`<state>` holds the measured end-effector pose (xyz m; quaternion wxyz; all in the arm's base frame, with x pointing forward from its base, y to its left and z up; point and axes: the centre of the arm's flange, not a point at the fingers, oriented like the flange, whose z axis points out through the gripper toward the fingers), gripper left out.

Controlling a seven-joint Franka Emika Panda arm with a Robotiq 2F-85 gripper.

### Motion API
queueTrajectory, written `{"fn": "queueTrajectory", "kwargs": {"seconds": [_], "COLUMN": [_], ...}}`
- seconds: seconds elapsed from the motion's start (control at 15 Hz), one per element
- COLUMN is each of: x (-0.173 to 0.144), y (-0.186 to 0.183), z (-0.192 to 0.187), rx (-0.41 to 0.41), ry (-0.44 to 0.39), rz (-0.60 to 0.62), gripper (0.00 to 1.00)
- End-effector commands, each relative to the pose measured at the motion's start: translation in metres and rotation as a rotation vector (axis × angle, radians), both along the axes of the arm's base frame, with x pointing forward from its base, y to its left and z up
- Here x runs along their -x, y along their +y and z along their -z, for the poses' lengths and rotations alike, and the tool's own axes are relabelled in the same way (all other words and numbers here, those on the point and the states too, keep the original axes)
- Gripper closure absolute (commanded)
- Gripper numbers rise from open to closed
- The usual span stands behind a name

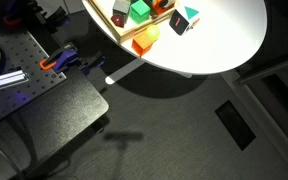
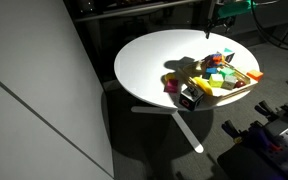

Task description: Pick up the block with the number six on it from the tray and put it on the table

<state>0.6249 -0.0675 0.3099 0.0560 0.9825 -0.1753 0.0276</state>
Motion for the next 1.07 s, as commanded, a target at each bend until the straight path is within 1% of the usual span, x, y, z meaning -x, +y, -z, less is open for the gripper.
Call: {"fn": "queueTrajectory", "kwargs": {"seconds": [0.0, 0.2, 0.33, 1.0], "x": [0.025, 0.035, 0.039, 0.038], "y": [0.001, 0.000, 0.000, -0.001], "z": [-0.002, 0.011, 0.020, 0.058], "rx": [-0.010, -0.011, -0.011, 0.059], "ry": [0.062, 0.091, 0.090, 0.022], "rz": [-0.014, -0.018, -0.023, -0.077], "gripper": [0.00, 0.00, 0.00, 0.00]}}
